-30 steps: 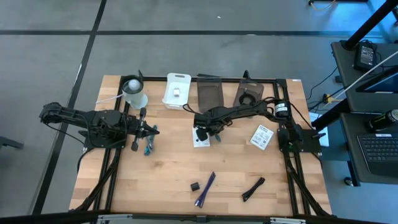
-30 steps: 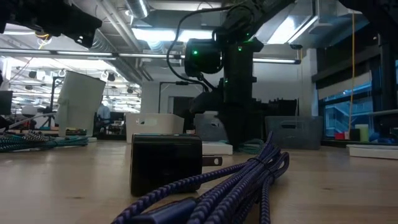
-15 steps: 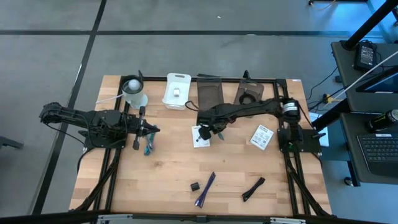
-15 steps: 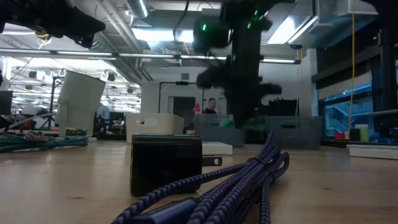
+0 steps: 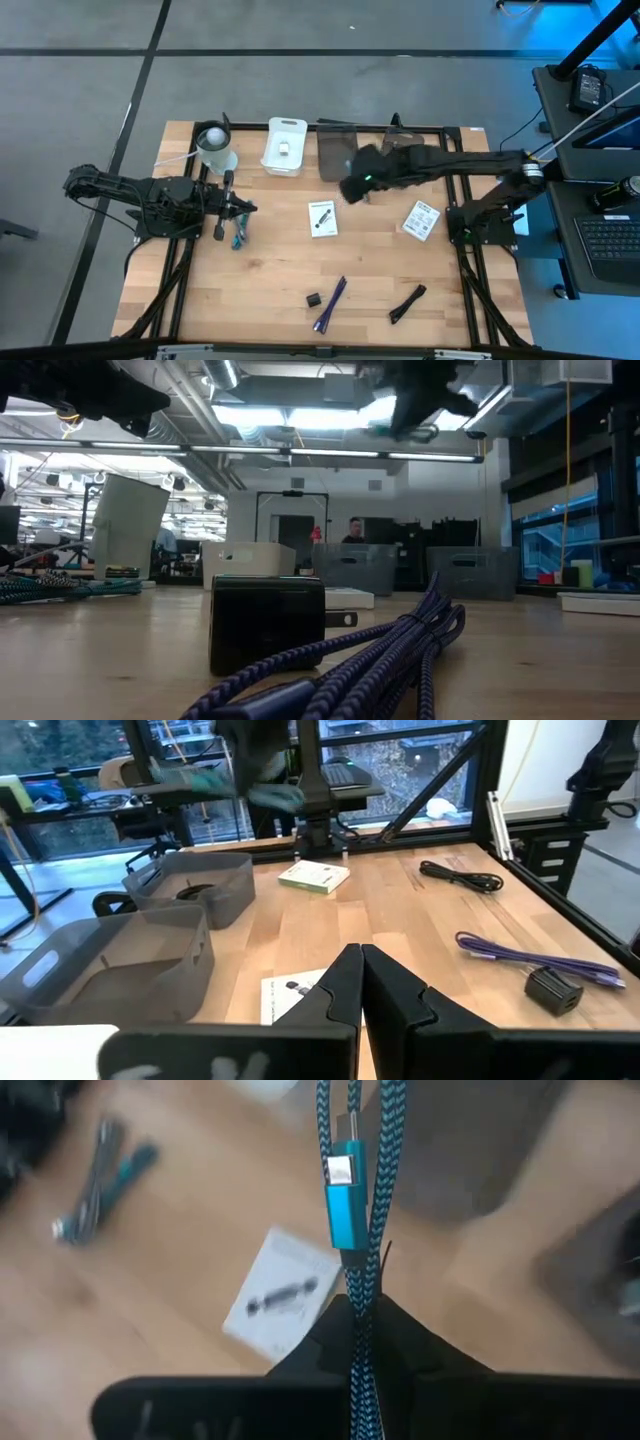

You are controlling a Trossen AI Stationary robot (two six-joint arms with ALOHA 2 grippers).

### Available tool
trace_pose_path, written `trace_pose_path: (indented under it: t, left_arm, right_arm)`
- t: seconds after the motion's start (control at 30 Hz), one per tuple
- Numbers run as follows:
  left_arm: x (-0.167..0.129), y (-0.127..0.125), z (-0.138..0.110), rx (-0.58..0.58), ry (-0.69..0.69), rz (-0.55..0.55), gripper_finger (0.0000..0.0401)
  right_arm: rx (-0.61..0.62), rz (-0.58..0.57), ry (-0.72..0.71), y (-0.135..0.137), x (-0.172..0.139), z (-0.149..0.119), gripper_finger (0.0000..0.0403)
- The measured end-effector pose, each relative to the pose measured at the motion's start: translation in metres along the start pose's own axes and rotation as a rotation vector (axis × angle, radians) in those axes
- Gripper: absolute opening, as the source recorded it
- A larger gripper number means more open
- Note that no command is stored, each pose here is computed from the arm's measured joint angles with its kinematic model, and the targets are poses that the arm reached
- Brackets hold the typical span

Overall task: Pick and place items into bin
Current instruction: Put the right blue charger cable into the right black bin

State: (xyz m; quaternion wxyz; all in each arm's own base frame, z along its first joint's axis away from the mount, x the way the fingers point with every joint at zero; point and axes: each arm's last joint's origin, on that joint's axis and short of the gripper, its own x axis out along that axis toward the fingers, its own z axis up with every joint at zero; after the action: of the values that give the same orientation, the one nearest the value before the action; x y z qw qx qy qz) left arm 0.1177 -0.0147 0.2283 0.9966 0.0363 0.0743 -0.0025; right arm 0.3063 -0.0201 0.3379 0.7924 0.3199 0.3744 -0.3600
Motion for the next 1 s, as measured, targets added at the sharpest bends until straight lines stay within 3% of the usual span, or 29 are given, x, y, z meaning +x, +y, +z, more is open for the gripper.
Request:
trace_pose_path:
  t: [0.1,0.23,0.63,0.87,1.0]
  left_arm:
    - [0.0,0.0,0.0,0.0,0.0,0.005,0.0002]
    - [0.0,0.0,0.0,0.0,0.0,0.004,0.0003]
    - [0.0,0.0,0.0,0.0,0.0,0.005,0.0002]
    - [0.0,0.0,0.0,-0.003,0.0,0.004,0.0003]
    - [0.0,0.0,0.0,-0.01,0.0,0.004,0.0002]
  right_arm:
    - [0.026,-0.052,-0.077,-0.022,-0.018,0.013,0.0014]
    - [0.066,-0.164,-0.074,-0.054,-0.023,0.031,0.0014]
    - [0.14,-0.339,0.072,-0.129,0.015,0.079,0.0013]
    - [0.19,-0.326,0.214,-0.162,0.069,0.055,0.0013]
    - [0.198,-0.269,0.2,-0.168,0.096,0.039,0.0013]
